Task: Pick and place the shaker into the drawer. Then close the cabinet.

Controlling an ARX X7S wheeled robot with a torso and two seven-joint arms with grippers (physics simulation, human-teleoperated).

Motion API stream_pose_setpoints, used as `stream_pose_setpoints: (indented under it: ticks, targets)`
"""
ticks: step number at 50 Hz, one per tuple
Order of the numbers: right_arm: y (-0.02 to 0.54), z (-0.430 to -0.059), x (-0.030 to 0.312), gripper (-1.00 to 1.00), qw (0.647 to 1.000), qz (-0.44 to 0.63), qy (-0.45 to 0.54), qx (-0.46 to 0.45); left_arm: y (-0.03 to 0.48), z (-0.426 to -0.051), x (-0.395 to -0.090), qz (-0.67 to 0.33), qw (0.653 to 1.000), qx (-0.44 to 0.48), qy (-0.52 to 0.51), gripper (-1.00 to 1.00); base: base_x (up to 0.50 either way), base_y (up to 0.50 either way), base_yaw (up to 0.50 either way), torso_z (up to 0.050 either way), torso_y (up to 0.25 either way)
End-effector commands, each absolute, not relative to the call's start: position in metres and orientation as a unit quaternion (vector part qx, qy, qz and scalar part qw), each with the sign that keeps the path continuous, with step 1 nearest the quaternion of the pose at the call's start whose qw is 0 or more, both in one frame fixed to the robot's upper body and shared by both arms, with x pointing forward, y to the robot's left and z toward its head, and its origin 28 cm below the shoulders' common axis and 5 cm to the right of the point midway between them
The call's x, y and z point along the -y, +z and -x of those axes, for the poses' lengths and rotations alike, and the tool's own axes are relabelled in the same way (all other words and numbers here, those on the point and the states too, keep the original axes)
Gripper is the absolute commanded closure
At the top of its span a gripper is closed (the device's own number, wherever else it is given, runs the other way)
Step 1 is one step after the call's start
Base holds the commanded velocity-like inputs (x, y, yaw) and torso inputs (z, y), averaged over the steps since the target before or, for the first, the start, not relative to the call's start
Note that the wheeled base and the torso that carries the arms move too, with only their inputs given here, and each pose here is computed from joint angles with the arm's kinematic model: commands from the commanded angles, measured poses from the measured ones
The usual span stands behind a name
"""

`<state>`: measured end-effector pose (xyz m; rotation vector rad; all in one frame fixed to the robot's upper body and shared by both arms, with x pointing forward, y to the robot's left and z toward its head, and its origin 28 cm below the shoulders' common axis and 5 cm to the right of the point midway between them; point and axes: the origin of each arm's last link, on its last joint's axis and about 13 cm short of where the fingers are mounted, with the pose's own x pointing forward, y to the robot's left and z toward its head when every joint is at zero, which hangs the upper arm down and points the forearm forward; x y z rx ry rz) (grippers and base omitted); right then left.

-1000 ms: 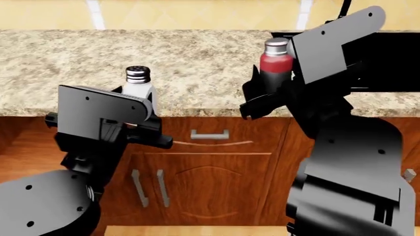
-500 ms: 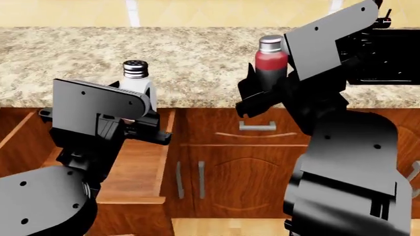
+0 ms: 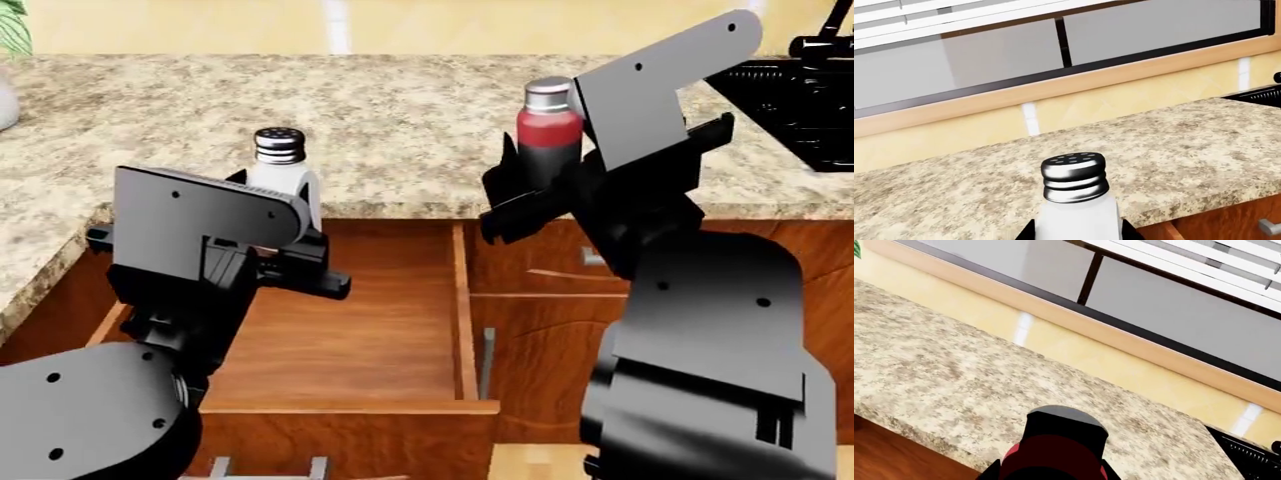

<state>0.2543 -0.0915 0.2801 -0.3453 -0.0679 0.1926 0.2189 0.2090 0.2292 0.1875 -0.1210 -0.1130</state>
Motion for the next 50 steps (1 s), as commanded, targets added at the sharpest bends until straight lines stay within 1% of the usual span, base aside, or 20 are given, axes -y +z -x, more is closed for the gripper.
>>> stream_pose_setpoints:
  ticks: [1,9,20,24,29,33,37,50]
  targets:
    - [0.279,-0.253,0.092,1.0,0.98,0.17,0.096,0.04,0.231,-0.218,-0.208,-0.089,0.992,0.065,-0.054,1.0,0.13,0.5,0.0,0.0,0.0]
    - [0.278,-0.253,0.092,1.0,0.979,0.172,0.097,0.045,0.23,-0.218,-0.207,-0.09,0.992,0.064,-0.055,1.0,0.46,0.25,0.0,0.001,0.001]
    - [0.279,-0.253,0.092,1.0,0.982,0.163,0.092,0.035,0.233,-0.218,-0.206,-0.089,0.992,0.062,-0.058,1.0,0.0,0.0,0.0,0.0,0.001]
    - [0.284,-0.254,0.093,1.0,0.98,0.172,0.096,0.017,0.24,-0.226,-0.204,-0.093,0.993,0.043,-0.056,1.0,0.0,0.0,0.0,0.0,0.0]
    - [0.293,-0.256,0.099,1.0,0.984,0.148,0.094,0.012,0.242,-0.248,-0.197,-0.129,0.99,0.001,-0.062,1.0,0.0,0.0,0.0,0.0,0.0]
    - [0.297,-0.255,0.101,1.0,0.985,0.146,0.092,0.015,0.227,-0.271,-0.194,-0.162,0.984,-0.043,-0.063,1.0,0.0,0.0,0.0,0.0,0.002]
    - [0.303,-0.255,0.103,1.0,0.985,0.145,0.093,0.02,0.209,-0.284,-0.194,-0.183,0.977,-0.083,-0.068,1.0,0.0,0.0,0.0,0.0,0.0]
    - [0.318,-0.255,0.101,1.0,0.982,0.15,0.104,0.046,0.164,-0.297,-0.202,-0.223,0.954,-0.183,-0.088,1.0,0.0,0.0,0.0,0.0,0.0]
